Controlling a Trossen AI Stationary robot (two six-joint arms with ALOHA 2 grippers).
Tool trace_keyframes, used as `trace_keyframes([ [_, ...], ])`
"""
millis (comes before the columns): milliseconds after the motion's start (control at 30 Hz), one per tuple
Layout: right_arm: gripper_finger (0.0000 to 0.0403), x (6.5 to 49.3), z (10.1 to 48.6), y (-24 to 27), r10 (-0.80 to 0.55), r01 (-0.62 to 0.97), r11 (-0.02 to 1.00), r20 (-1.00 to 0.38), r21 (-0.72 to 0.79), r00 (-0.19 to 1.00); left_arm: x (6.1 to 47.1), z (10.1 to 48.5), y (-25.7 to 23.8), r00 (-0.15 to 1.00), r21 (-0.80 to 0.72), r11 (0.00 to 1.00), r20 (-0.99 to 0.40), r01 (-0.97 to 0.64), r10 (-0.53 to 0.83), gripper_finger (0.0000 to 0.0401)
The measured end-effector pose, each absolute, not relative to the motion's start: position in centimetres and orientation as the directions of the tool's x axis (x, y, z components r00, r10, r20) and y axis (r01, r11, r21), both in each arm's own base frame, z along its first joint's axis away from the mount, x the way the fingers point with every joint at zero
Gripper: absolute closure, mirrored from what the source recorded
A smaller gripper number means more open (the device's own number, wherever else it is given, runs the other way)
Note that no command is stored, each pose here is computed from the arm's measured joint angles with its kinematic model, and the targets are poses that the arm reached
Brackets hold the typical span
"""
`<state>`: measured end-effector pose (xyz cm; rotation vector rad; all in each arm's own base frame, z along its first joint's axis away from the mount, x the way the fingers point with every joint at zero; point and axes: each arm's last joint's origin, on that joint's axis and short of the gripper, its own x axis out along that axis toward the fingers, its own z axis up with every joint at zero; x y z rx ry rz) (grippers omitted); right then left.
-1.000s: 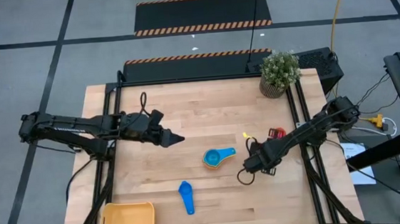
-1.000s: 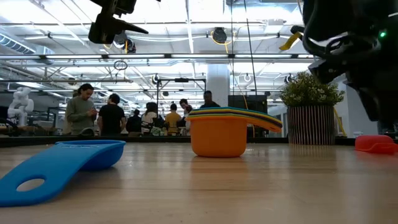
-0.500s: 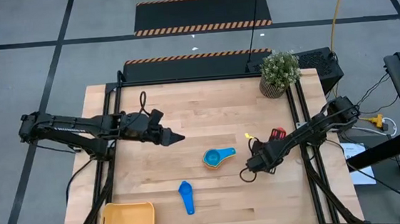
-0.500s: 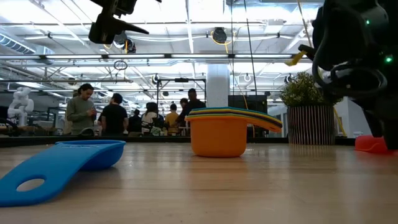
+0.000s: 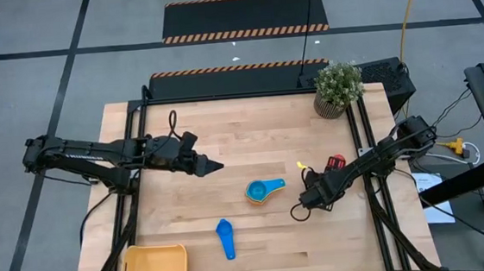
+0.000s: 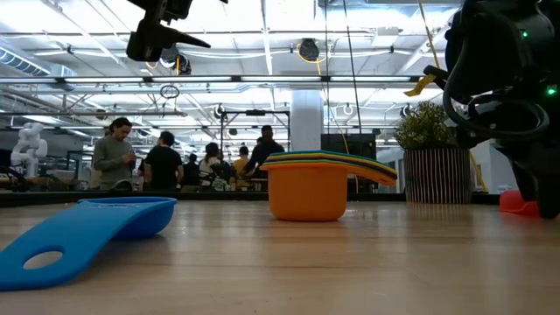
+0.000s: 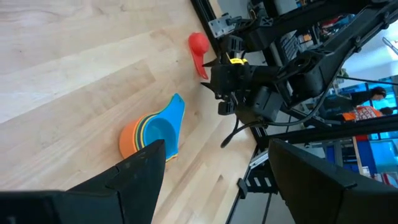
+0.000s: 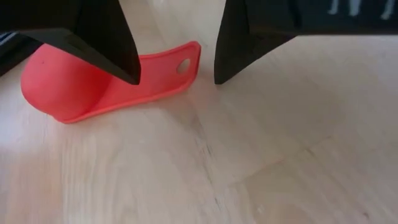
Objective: Nest measuring cups in basket
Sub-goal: Stack the red measuring cup on top of the light blue measuring cup
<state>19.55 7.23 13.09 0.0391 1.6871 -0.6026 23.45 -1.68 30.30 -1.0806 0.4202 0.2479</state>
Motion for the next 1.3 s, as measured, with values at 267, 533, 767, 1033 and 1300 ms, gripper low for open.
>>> trace_keyframes([
  [267, 0.0273, 19.5, 13.0, 7.2, -0.306, 0.323, 0.872, -0.925, -0.368, -0.226, 23.5, 30.3, -1.6, 0.894, -0.790, 0.468, -0.447, -0.396, 0.002, 0.0116],
  [533, 0.0355, 19.5, 13.0, 7.2, -0.318, 0.317, 0.871, -0.922, -0.376, -0.220, 23.4, 30.3, -1.6, 0.894, -0.781, 0.482, -0.449, -0.398, 0.010, 0.0116],
  [767, 0.0398, 19.1, 13.3, 7.1, -0.321, 0.292, 0.870, -0.906, -0.397, -0.275, 23.4, 30.3, -1.6, 0.892, -0.778, 0.486, -0.451, -0.399, 0.010, 0.0116],
  [1033, 0.0402, 20.2, 15.4, 8.2, -0.321, 0.244, 0.890, -0.909, -0.386, -0.267, 23.4, 30.3, -1.6, 0.893, -0.771, 0.493, -0.449, -0.403, 0.028, 0.0116],
  [1300, 0.0403, 21.3, 18.0, 8.7, -0.342, 0.233, 0.886, -0.903, -0.402, -0.260, 23.4, 30.3, -1.6, 0.893, -0.769, 0.495, -0.449, -0.404, 0.031, 0.0116],
])
